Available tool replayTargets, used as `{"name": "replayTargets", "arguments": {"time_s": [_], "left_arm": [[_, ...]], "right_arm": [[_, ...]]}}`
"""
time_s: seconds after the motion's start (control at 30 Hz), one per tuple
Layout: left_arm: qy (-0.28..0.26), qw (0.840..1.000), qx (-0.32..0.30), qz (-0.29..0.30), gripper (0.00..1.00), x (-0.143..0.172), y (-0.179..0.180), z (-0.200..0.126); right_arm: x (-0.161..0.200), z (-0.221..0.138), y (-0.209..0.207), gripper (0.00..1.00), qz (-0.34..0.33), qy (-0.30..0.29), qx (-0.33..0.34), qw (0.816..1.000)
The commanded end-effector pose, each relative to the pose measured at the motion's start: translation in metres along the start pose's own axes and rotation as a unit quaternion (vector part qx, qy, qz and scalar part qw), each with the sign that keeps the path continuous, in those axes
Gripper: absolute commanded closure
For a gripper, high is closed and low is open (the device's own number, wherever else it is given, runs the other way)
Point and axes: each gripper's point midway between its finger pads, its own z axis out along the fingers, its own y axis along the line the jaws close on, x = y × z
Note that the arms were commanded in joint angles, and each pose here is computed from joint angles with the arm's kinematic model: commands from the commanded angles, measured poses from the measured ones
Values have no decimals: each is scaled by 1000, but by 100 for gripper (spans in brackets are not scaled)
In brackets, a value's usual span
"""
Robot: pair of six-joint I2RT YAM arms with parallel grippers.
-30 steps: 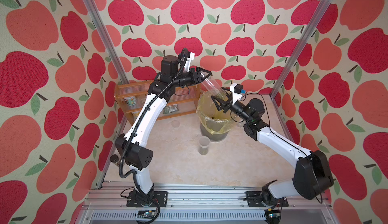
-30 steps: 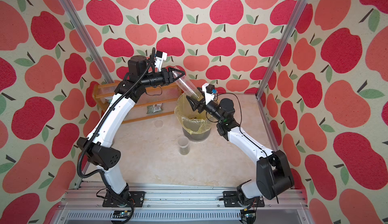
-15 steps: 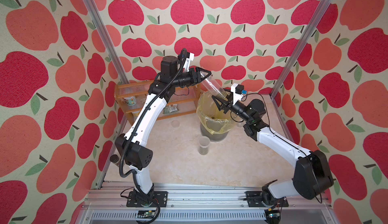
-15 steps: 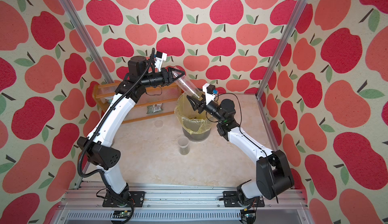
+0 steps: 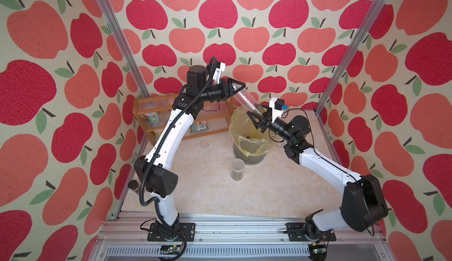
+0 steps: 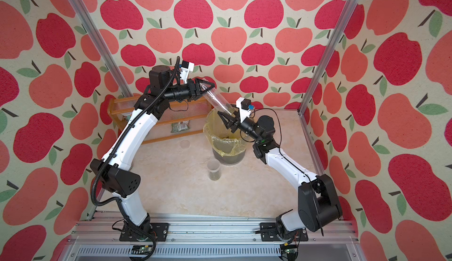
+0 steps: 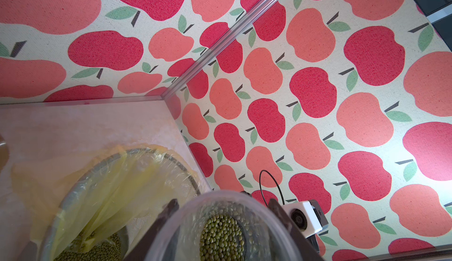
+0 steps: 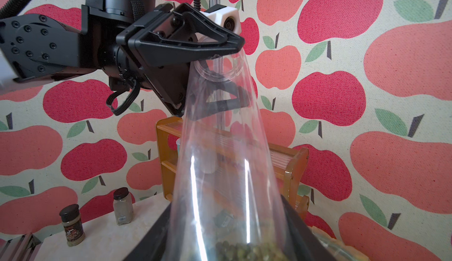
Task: Empty moldy mung beans from jars
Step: Pour the moldy mung beans from the jar into the trash bin.
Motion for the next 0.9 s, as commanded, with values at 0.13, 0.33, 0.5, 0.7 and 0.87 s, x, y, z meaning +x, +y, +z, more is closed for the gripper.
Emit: {"name": "replayTargets", "arguments": {"time_s": [0.13,0.33,0.5,0.7,0.87], "left_arm": [[22,1000,-4,-8,52,10,9,5],[20,1000,-22,4,38,14,9,10],[26,999,-21,12,36,18,3,20],[27,999,-31,8,22,21,7,25],[14,999,-46,20,16,18,6,21]], "right_arm": [[-18,-8,-17,53,27,-39,33,998],[-26,-24,-13,55,22,-45,53,997],[-32,-41,-8,57,8,-45,71,996],[-40,-60,-3,57,-6,-45,93,995],[-38,-69,0,57,0,-28,105,994]]}}
